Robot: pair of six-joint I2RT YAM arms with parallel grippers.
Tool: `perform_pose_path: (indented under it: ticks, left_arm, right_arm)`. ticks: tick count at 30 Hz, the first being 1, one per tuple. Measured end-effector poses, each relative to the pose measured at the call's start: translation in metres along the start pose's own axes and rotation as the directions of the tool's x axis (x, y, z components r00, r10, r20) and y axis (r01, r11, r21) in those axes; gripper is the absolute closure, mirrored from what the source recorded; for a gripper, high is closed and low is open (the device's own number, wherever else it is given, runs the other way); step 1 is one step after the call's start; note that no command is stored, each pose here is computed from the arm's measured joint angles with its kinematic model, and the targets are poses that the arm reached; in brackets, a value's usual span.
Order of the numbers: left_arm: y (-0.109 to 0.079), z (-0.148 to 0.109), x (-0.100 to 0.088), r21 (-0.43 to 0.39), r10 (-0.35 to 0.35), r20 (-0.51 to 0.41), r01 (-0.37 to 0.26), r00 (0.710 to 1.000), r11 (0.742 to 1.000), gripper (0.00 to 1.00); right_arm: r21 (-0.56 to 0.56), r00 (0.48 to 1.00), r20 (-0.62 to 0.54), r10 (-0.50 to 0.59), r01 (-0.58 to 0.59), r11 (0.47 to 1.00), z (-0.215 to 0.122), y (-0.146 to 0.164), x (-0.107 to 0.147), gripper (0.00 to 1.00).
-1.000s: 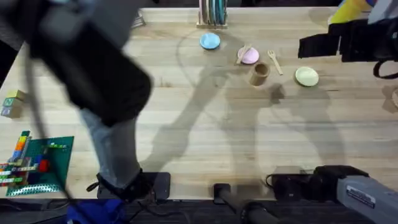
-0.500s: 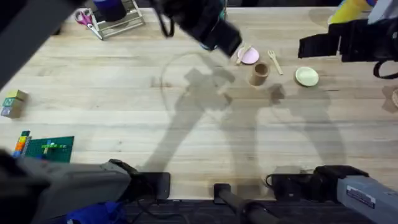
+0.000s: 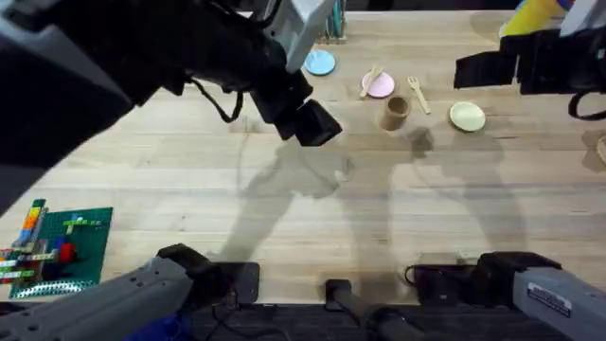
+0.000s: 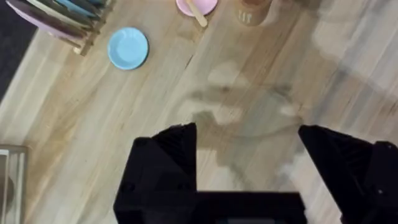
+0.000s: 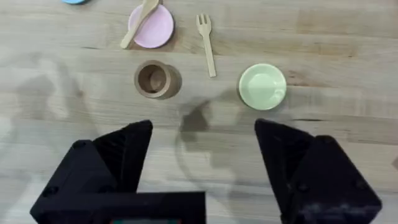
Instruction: Pick up a utensil and set it on the pink plate, then put the other utensil in the container.
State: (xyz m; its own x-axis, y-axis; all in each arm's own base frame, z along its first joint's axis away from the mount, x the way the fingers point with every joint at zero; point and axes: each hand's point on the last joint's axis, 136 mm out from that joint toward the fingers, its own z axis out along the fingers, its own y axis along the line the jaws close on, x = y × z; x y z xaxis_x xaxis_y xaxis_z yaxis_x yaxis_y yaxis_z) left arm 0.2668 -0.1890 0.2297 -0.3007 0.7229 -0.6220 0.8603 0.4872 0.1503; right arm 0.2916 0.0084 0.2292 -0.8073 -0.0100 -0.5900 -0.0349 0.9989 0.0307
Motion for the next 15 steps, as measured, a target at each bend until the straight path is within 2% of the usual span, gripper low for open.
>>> perform_pose_path:
  ticks: [7, 15]
  left_arm:
    - [-0.001, 0.002, 0.002, 0.000, 0.019, 0.001, -0.019, 1.000, 1.000, 0.004]
    - [-0.001, 0.002, 0.002, 0.000, 0.034, 0.001, -0.034, 0.999, 0.999, 0.004]
  right_arm:
    - [0.003, 1.000, -0.005, -0.010, 0.010, 1.000, 0.000, -0.001, 0.001, 0.003]
    - [0.069, 0.999, -0.024, -0.026, 0.028, 0.997, 0.000, -0.012, 0.002, 0.004]
